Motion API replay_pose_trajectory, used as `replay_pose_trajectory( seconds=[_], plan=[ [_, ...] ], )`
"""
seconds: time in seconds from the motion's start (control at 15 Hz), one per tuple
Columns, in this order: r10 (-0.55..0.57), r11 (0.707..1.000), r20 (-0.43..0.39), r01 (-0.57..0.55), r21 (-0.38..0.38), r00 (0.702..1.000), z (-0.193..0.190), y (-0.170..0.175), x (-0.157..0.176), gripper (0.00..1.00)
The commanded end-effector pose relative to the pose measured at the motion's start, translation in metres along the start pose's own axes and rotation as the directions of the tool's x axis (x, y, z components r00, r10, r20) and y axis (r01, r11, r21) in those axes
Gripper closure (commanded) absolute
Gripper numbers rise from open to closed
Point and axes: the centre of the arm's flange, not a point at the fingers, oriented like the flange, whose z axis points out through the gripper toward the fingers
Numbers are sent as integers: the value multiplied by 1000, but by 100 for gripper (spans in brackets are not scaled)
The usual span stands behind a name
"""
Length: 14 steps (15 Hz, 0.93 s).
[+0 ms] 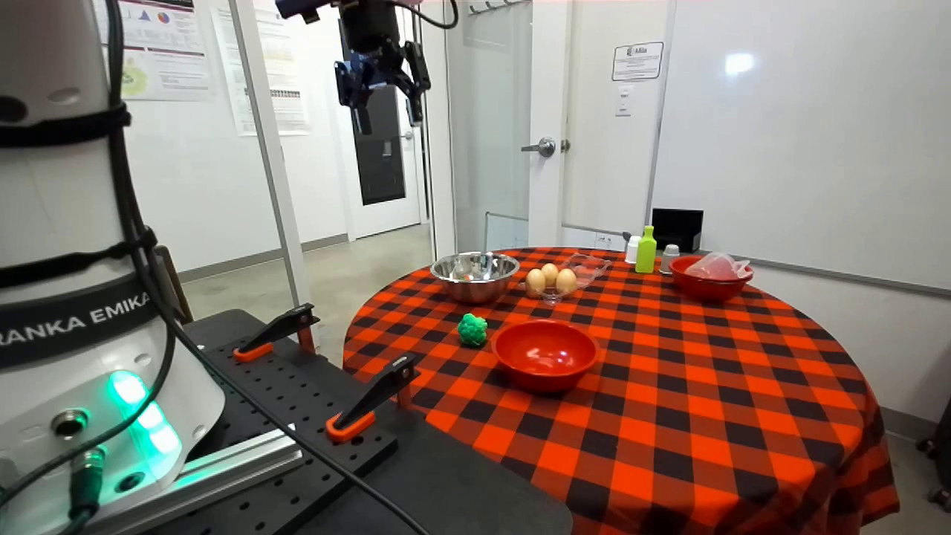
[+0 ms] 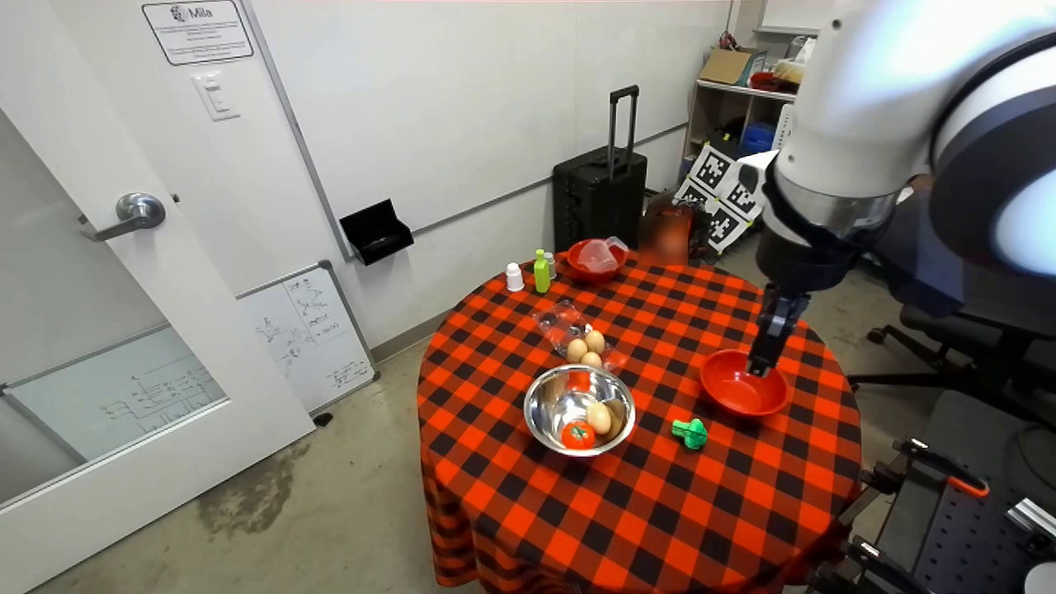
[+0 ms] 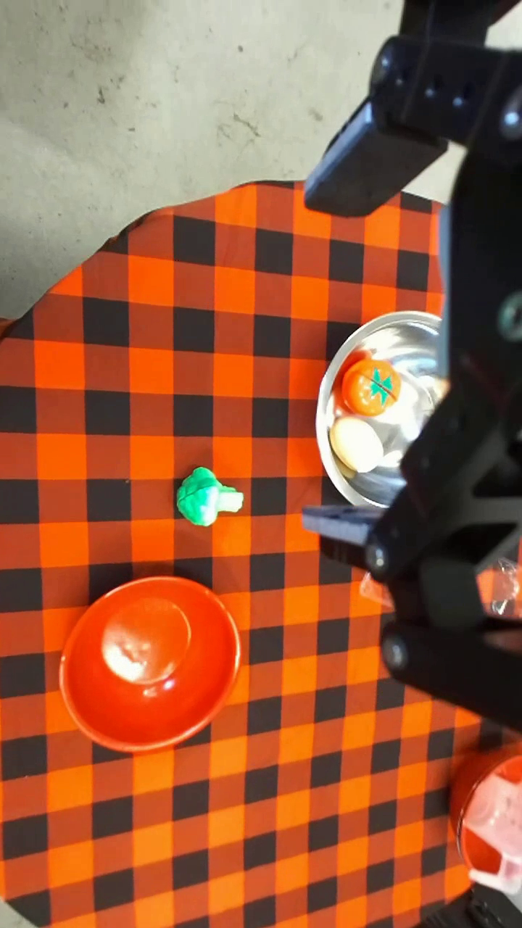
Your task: Take the egg out of the silver bowl
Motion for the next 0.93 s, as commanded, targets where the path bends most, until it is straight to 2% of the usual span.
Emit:
replay_pose_trajectory(
  seconds=[0.0,0.33,0.87],
  plan=[
    [-49,999,28,48,17,998,29,-8,59,0],
    [37,998,46,-39,57,998,75,-12,112,0],
    [189,979,71,-194,60,979,145,-2,175,0]
  ],
)
